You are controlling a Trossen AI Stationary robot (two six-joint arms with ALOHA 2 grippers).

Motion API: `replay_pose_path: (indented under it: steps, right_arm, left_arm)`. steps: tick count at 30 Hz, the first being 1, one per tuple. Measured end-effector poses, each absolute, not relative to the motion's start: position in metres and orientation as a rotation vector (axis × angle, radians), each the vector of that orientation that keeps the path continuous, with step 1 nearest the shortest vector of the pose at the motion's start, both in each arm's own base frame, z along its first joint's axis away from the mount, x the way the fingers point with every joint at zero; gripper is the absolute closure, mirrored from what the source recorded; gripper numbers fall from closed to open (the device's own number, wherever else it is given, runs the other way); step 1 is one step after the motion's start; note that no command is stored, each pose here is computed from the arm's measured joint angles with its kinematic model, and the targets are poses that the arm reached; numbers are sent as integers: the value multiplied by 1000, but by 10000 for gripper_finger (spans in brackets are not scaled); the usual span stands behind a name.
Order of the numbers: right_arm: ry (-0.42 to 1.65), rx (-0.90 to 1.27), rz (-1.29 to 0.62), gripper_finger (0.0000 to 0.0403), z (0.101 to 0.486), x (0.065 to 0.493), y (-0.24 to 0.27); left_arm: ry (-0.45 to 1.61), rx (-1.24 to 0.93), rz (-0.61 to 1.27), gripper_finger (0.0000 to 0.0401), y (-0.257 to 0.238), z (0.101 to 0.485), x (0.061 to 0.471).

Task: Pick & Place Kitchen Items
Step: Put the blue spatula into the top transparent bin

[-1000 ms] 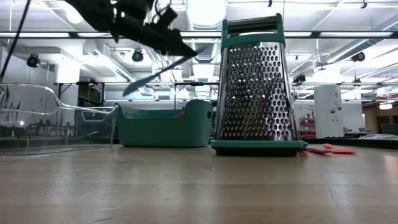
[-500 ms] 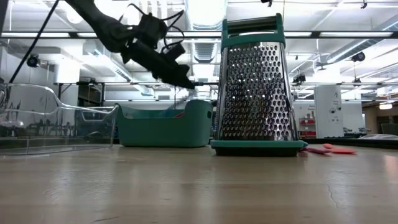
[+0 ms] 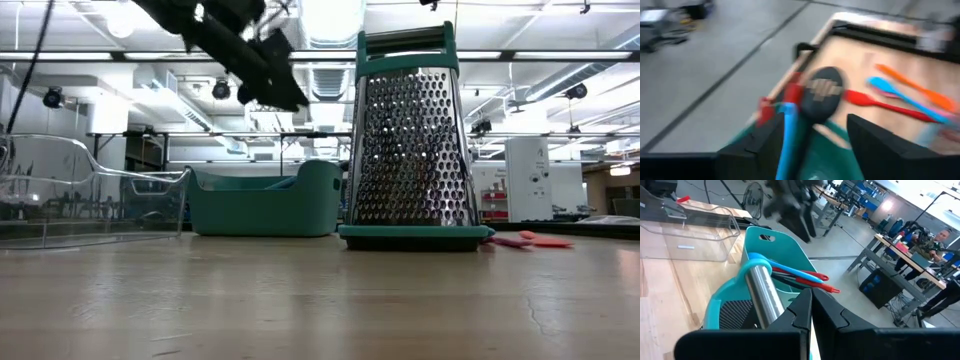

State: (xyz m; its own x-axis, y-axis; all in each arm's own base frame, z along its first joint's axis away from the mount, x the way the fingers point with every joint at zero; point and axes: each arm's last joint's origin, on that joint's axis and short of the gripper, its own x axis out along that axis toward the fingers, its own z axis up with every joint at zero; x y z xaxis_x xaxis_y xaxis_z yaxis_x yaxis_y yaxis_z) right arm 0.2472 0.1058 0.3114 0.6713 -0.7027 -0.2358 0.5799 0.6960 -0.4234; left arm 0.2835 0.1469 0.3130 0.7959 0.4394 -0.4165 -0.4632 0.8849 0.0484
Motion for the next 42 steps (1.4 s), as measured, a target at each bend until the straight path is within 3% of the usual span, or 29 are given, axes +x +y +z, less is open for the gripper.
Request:
replay_pose_path:
  steps: [3, 7, 9, 24, 42]
  right_arm:
    - [401, -329, -737, 394, 311, 247, 106]
    - [406, -335, -737, 394, 309, 247, 106]
    - [407, -336, -737, 394, 309, 247, 106]
    - [387, -335, -766, 394, 312, 248, 105]
    - [374, -246, -761, 394, 309, 248, 103]
  left_arm:
    - [403, -67, 407, 244, 122, 318, 271]
    - [352, -33, 292, 356, 83, 313, 254]
    - [327, -6, 223, 388, 65, 308, 243]
    - [-1, -1, 122, 392, 22, 273, 140]
    - [-160, -35, 71, 393, 13, 228, 91]
